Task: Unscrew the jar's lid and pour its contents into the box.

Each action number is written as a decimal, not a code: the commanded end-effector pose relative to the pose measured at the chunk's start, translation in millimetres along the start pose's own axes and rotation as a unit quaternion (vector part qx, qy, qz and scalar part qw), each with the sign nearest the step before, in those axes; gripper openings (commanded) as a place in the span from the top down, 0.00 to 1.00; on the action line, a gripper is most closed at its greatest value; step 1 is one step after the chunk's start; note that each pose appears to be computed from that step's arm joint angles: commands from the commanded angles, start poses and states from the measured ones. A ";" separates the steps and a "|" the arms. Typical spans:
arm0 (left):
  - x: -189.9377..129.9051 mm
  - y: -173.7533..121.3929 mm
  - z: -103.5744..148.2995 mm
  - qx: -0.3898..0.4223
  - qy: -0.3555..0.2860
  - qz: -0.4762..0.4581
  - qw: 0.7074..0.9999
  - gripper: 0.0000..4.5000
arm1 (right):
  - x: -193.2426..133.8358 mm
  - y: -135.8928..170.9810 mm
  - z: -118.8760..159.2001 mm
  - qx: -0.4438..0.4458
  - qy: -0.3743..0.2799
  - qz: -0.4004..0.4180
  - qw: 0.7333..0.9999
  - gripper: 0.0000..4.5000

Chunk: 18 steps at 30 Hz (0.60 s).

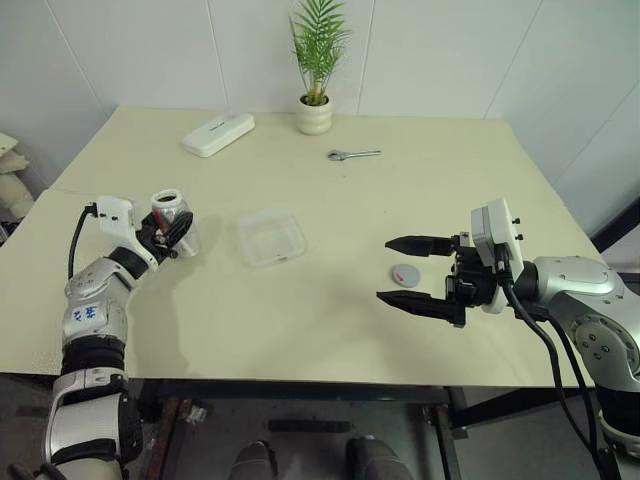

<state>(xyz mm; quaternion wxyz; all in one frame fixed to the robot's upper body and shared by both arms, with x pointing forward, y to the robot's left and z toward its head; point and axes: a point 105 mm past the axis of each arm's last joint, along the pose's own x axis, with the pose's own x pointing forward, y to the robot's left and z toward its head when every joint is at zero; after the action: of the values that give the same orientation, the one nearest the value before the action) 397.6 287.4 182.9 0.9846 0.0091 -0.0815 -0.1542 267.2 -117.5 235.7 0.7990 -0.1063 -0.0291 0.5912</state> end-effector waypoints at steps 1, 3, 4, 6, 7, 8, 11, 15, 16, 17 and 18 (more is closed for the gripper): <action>0.6 -5.2 18.0 0.024 -0.026 -0.014 0.999 0.53 | -0.7 0.8 10.1 -0.022 -0.013 0.006 1.000 0.01; 0.5 -5.5 18.2 0.027 -0.027 -0.012 0.999 0.45 | -0.6 0.5 10.1 -0.023 -0.012 0.006 1.000 0.00; 0.4 -5.6 18.8 0.030 -0.028 -0.011 0.999 0.37 | -0.5 0.3 10.2 -0.024 -0.012 0.005 1.000 0.00; 0.3 -6.1 19.7 0.032 -0.029 -0.011 0.999 0.28 | -0.4 -0.3 10.5 -0.024 -0.012 0.004 1.000 0.00; 0.4 -6.3 20.0 0.031 -0.029 -0.011 0.999 0.20 | -0.3 -0.6 10.6 -0.024 -0.012 0.004 1.000 0.00; 0.2 -6.9 20.1 0.030 -0.028 -0.012 0.999 0.14 | -0.3 -0.9 10.5 -0.024 -0.012 0.004 1.000 0.00; -0.6 -7.2 20.5 0.027 -0.028 -0.009 0.999 0.01 | -0.1 -1.4 10.5 -0.024 -0.011 0.003 1.000 0.00; -2.7 -9.1 20.8 0.031 -0.026 -0.011 0.999 0.01 | 0.5 -2.5 10.8 -0.024 -0.010 0.003 1.000 0.00; -3.7 -8.8 21.6 0.029 -0.027 -0.009 0.999 0.01 | 0.6 -3.0 10.8 -0.024 -0.009 0.002 1.000 0.00; -4.3 -8.4 22.3 0.029 -0.027 -0.007 0.999 0.01 | 0.6 -3.3 10.8 -0.024 -0.009 0.002 1.000 0.00; -5.2 -8.4 22.7 0.029 -0.027 -0.007 0.999 0.01 | 0.6 -3.5 10.9 -0.025 -0.009 0.002 1.000 0.00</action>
<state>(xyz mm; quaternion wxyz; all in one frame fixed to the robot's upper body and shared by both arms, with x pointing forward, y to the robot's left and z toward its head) 390.6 280.7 189.9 0.9829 0.0273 -0.0870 -0.1598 270.8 -118.0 239.3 0.7998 -0.1089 -0.0330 0.5894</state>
